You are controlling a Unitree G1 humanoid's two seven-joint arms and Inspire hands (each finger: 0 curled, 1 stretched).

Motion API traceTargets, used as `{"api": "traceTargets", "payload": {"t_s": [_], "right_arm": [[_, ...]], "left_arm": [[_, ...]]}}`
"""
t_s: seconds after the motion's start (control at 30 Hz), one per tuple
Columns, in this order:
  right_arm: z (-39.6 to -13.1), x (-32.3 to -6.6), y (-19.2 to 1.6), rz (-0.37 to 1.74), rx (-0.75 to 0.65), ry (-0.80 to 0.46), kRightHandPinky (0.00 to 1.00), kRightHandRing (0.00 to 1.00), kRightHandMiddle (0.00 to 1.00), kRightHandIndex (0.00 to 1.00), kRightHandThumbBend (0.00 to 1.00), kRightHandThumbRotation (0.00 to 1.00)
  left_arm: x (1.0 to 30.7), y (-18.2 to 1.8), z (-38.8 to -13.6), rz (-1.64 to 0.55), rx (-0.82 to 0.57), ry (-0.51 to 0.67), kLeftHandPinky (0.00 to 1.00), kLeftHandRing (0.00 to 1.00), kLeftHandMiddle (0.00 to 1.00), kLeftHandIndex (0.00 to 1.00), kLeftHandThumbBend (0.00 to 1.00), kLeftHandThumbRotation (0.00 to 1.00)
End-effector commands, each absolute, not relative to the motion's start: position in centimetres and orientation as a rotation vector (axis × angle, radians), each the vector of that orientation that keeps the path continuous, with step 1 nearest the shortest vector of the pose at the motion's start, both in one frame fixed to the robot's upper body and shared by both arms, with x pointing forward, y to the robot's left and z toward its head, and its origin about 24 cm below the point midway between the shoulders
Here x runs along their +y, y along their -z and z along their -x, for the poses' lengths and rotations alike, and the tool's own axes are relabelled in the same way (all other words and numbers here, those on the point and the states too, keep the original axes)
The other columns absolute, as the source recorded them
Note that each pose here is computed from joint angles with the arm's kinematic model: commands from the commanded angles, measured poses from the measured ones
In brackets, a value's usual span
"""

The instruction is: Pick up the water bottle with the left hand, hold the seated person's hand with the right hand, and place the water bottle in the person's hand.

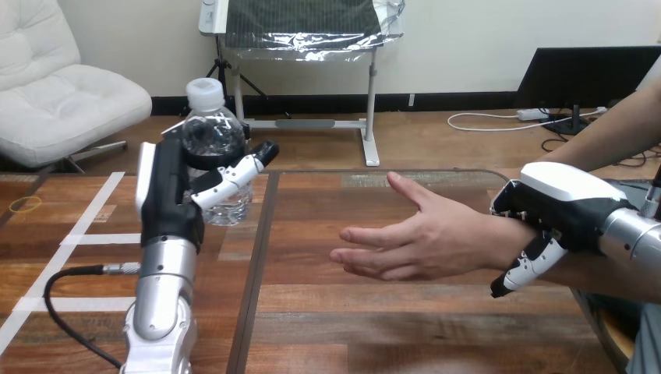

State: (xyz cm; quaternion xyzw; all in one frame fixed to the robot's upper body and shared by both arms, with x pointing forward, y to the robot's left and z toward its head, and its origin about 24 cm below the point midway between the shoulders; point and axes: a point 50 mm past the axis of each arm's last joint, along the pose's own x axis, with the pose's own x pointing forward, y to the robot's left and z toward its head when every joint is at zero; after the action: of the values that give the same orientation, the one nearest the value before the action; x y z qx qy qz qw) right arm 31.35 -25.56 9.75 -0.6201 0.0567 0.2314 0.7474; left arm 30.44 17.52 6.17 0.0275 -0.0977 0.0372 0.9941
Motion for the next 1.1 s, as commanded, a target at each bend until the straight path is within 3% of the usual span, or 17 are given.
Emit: {"api": "traceTargets", "payload": {"t_s": [0.0, 1.07], "right_arm": [[-32.7, -25.2, -12.9, 1.364, 0.039, -0.433, 0.25, 0.29, 0.36, 0.36, 0.89, 0.17], [-33.6, -22.0, -13.0, 1.338, -0.011, -0.479, 0.21, 0.26, 0.33, 0.34, 0.91, 0.18]], "left_arm": [[16.4, -9.5, -32.5, -0.064, -0.336, -0.036, 0.27, 0.32, 0.37, 0.43, 0.57, 0.0], [12.5, -8.6, -34.9, 0.054, -0.303, 0.054, 0.32, 0.35, 0.4, 0.46, 0.6, 0.0]]}}
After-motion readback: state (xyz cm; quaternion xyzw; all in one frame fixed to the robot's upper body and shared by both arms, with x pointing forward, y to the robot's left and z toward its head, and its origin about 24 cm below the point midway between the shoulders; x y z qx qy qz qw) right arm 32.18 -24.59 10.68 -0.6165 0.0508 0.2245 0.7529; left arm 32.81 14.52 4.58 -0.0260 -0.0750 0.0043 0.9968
